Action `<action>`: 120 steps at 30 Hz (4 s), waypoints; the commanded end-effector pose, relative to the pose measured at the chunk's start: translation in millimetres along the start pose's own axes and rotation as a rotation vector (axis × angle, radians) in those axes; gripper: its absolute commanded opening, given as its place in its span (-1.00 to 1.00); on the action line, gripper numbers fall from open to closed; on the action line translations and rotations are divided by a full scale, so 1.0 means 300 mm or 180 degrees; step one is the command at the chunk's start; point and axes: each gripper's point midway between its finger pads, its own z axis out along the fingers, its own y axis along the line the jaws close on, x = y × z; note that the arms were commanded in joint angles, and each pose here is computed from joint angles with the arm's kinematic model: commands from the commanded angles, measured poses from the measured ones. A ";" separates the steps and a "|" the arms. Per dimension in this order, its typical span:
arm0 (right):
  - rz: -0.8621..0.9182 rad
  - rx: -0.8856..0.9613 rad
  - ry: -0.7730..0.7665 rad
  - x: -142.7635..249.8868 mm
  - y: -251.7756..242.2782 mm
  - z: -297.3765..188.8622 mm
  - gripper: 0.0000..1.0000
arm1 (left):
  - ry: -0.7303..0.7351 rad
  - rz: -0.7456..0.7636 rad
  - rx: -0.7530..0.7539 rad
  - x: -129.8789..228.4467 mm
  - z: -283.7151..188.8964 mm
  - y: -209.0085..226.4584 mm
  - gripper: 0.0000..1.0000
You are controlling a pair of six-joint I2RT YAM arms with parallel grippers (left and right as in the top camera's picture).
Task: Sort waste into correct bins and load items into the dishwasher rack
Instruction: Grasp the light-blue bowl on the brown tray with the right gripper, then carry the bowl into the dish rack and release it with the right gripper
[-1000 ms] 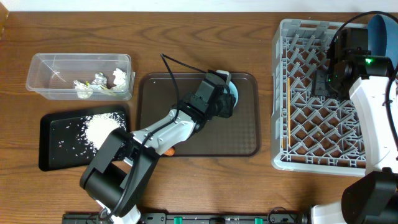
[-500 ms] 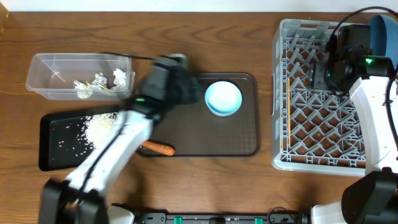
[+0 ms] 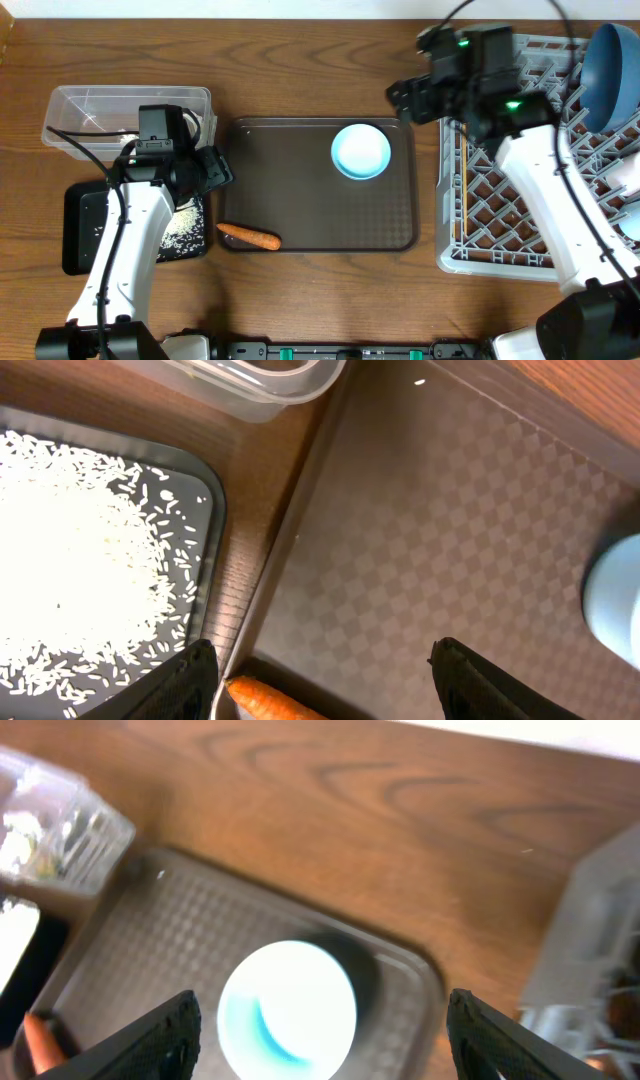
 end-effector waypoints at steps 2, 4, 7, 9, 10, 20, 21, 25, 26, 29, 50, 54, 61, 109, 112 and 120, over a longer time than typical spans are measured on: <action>0.0227 0.0486 0.0297 0.083 -0.047 0.094 0.48 | -0.0001 0.0073 -0.0011 -0.002 -0.002 0.004 0.42; 0.0318 0.0525 0.0466 0.132 -0.053 0.141 0.41 | -0.0001 0.0073 -0.0011 -0.002 -0.002 0.004 0.43; 0.0470 0.0536 0.0712 0.204 -0.061 0.202 0.35 | 0.0000 0.0085 -0.0010 -0.002 -0.002 0.004 0.42; 0.0512 0.0420 0.0850 0.244 -0.046 0.242 0.29 | -0.0001 0.0096 -0.0011 -0.002 -0.002 0.004 0.43; 0.0530 0.0333 0.0920 0.264 -0.032 0.263 0.25 | 0.0001 0.0096 -0.0010 -0.002 -0.002 0.004 0.42; 0.0677 0.0377 0.1389 0.416 -0.053 0.368 -0.02 | 0.0021 0.0093 -0.0019 0.003 -0.002 0.006 0.42; 0.0690 0.0384 0.1452 0.436 -0.057 0.378 -0.02 | 0.0021 0.0093 -0.0018 0.004 -0.002 0.006 0.42; 0.0730 0.0398 0.1636 0.499 -0.068 0.412 -0.03 | 0.0022 0.0093 -0.0020 0.004 -0.002 0.006 0.42; 0.0735 0.0403 0.1661 0.508 -0.071 0.418 -0.03 | 0.0022 0.0093 -0.0018 0.004 -0.002 0.006 0.42; 0.0741 0.0412 0.1698 0.523 -0.075 0.428 -0.27 | 0.0022 0.0093 -0.0018 0.004 -0.002 0.006 0.43; 0.0472 0.1466 0.0333 0.034 -0.305 0.041 -0.98 | 0.0034 0.0090 -0.0023 0.007 -0.002 0.007 0.42; 0.0199 0.2251 0.0105 -0.036 -0.458 -0.171 -0.98 | 0.0032 0.0090 -0.0022 0.006 -0.002 0.007 0.42; 0.0658 0.4193 0.0213 0.068 -0.762 -0.477 -0.97 | 0.0034 0.0090 -0.0023 0.007 -0.002 0.007 0.42; -0.0081 0.4632 0.1419 0.321 -0.814 -0.210 -0.98 | 0.0043 0.0089 -0.0026 0.009 -0.002 0.008 0.42; -0.0140 0.4541 0.1416 0.317 -0.784 -0.183 -0.97 | 0.0043 0.0089 -0.0026 0.009 -0.002 0.008 0.42; -0.0165 0.4129 0.1732 0.380 -0.738 -0.137 -0.69 | 0.0044 0.0089 -0.0027 0.009 -0.002 0.008 0.42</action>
